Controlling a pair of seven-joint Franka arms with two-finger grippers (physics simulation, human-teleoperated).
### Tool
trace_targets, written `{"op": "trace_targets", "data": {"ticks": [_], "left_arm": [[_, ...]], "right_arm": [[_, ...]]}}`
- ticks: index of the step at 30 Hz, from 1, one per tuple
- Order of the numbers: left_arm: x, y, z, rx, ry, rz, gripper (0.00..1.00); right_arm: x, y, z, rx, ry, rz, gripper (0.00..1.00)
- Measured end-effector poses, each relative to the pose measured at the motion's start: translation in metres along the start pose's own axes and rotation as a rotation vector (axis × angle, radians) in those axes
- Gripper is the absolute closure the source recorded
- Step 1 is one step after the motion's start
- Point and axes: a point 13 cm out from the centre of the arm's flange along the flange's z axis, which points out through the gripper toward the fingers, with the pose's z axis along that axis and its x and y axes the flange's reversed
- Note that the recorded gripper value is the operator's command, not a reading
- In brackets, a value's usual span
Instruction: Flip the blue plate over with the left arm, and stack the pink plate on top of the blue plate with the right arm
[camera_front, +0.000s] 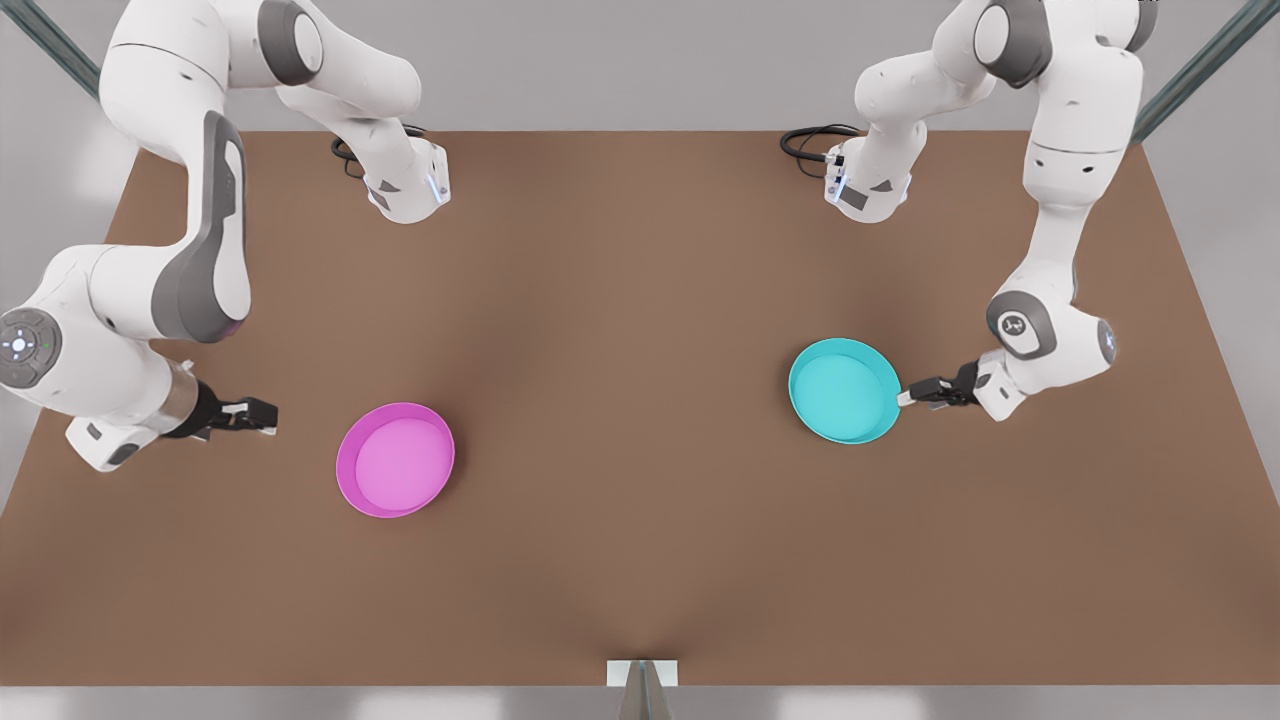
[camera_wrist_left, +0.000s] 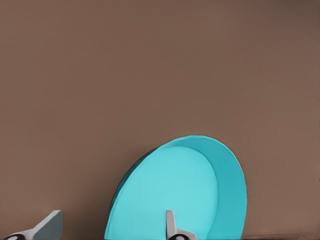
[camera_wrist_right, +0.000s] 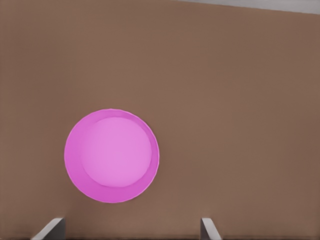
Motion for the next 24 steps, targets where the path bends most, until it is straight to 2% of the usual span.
{"op": "trace_targets", "data": {"ticks": [9,13,15,21,24], "left_arm": [[0.017,-0.011,0.041,0.032,0.079,0.099,0.01],[0.019,-0.013,0.046,0.039,0.092,0.127,0.24],[0.02,-0.013,0.047,0.042,0.095,0.138,0.31],[0.018,-0.009,0.055,0.049,0.105,0.16,0.31],[0.016,-0.009,0.056,0.051,0.106,0.172,0.45]], "right_arm": [[0.012,0.04,0.002,0.007,0.06,-0.07,0.0],[0.008,0.041,-0.018,0.01,0.029,-0.074,0.0],[0.009,0.041,-0.019,0.011,0.029,-0.076,0.0],[0.007,0.041,-0.01,0.012,0.046,-0.077,0.0],[0.007,0.042,-0.003,0.011,0.054,-0.08,0.0]]}}
